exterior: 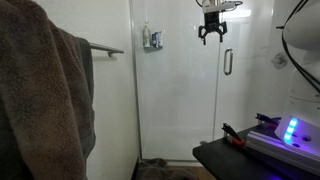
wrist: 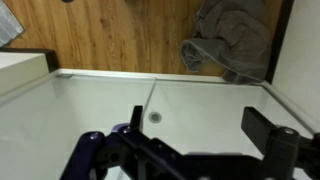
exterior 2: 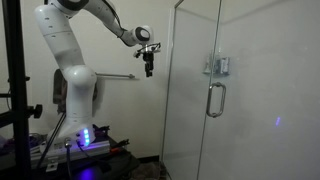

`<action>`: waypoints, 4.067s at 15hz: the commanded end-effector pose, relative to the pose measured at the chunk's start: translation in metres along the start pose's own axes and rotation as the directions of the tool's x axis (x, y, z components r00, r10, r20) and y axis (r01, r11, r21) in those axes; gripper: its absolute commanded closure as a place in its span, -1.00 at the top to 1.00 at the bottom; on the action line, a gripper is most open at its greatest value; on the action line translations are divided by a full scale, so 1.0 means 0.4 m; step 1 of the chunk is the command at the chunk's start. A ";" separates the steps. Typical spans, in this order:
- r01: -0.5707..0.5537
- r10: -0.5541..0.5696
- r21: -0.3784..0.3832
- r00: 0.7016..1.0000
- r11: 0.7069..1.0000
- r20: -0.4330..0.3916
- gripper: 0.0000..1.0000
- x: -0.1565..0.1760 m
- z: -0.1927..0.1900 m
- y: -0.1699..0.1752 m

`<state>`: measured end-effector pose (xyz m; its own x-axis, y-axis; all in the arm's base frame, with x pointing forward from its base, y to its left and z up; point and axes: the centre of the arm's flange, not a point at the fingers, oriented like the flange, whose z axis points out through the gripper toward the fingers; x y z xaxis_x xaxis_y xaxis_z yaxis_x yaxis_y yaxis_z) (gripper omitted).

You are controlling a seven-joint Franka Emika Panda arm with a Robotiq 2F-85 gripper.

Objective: Open the shower door.

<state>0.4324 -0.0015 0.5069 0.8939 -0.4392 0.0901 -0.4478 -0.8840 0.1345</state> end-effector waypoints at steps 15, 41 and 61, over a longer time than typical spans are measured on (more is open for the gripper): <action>-0.363 0.283 -0.259 0.911 0.895 -0.299 1.00 0.088 0.341 0.418; -0.309 0.101 -0.216 0.755 0.926 -0.647 1.00 0.191 0.455 0.603; -0.377 0.102 -0.230 0.684 0.897 -0.722 1.00 0.329 0.478 0.648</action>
<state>0.4381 -0.3193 0.3647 0.5505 -0.2755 0.7880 -0.7443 -0.5894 0.3139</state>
